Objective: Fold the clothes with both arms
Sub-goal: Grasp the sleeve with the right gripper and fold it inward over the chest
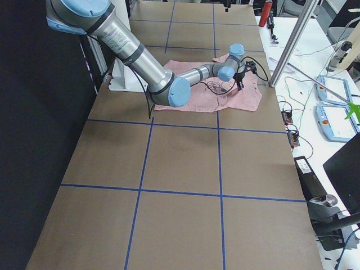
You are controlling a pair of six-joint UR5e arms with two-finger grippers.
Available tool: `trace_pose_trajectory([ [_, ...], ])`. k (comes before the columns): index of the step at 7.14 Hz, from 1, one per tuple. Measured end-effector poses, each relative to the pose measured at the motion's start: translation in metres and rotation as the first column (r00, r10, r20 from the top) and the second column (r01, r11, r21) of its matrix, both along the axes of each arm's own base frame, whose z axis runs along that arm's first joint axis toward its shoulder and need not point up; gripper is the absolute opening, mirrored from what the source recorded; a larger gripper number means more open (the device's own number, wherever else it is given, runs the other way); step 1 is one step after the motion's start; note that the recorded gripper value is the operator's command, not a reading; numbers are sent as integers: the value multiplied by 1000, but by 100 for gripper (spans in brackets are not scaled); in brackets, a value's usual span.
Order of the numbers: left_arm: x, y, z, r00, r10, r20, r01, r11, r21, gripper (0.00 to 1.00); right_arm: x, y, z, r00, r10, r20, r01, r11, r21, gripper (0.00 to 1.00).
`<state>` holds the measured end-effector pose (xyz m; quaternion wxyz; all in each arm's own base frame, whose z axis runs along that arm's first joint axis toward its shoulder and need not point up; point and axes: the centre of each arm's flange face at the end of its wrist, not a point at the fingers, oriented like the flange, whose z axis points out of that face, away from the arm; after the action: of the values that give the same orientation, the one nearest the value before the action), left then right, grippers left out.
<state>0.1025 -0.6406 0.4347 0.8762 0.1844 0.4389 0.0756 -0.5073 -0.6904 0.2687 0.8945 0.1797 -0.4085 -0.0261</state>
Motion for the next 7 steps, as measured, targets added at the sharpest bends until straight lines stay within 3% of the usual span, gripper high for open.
trace_pose_trajectory([
  [2, 6, -3, -6, 1000, -14, -8, 14, 1000, -21, 100, -4, 5, -4, 1000, 23, 16, -22, 1000, -9, 100],
  [3, 23, -6, -17, 999, -41, -19, 40, 998, -56, 100, -1, 10, -13, 998, 50, 43, -48, 998, -50, 100],
  [4, 53, -9, -33, 995, -94, -17, 92, 991, -102, 100, 9, 21, -24, 997, 61, 50, -56, 993, -104, 100],
  [7, 179, 10, -65, 961, -276, -20, 264, 938, -224, 99, 77, 72, -72, 996, 64, -65, -80, 954, -290, 100],
])
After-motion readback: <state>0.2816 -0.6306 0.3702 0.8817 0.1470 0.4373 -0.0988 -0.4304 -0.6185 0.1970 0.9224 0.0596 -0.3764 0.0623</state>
